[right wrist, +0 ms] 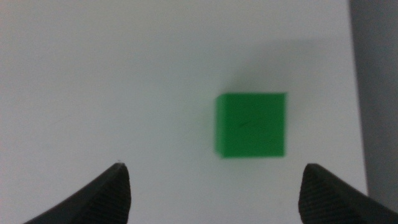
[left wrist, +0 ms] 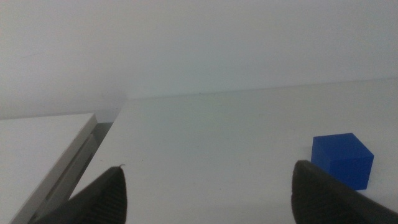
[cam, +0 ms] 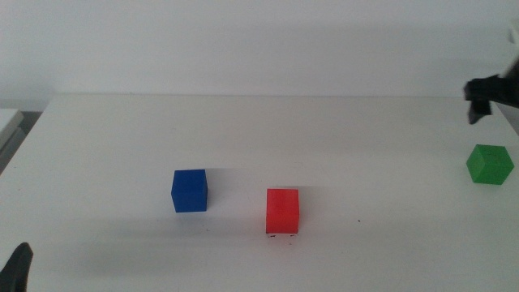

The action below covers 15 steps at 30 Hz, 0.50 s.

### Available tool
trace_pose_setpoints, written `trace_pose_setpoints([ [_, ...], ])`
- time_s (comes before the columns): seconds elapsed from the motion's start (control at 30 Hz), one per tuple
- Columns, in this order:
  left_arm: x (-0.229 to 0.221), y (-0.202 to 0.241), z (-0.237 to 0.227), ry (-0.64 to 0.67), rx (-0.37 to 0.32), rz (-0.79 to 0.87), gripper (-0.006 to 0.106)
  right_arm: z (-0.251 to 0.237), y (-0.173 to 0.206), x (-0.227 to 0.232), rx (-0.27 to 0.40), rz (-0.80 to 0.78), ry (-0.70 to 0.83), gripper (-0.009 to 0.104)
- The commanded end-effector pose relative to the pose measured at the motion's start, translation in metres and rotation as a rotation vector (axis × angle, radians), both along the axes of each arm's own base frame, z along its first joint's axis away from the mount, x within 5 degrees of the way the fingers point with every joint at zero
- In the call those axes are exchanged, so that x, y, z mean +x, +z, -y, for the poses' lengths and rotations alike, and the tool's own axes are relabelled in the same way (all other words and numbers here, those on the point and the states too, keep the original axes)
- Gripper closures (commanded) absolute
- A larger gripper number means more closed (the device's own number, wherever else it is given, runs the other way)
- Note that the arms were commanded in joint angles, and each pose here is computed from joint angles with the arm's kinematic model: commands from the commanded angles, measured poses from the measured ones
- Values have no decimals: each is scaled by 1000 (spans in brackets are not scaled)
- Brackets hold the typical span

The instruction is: Stack red cubes first, then green, then blue cubes in a specific spot.

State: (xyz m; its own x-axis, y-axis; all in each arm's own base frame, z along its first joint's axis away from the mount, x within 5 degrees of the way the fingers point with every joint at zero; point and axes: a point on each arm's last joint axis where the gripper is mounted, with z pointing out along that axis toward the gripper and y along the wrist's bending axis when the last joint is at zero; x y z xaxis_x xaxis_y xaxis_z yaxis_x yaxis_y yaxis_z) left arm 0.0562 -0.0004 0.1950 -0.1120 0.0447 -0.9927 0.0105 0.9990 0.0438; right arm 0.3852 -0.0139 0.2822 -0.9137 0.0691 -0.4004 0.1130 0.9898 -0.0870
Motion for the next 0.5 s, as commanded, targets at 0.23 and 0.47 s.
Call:
trace_pose_setpoints([
  [0.23, 0, 2, 0, -8, -3, 17, 14, 54, -44, 16, 98, -47, -44, 16],
  [0.47, 0, 2, 0, -8, -3, 17, 14, 61, -75, 28, 96, -71, -33, 16],
])
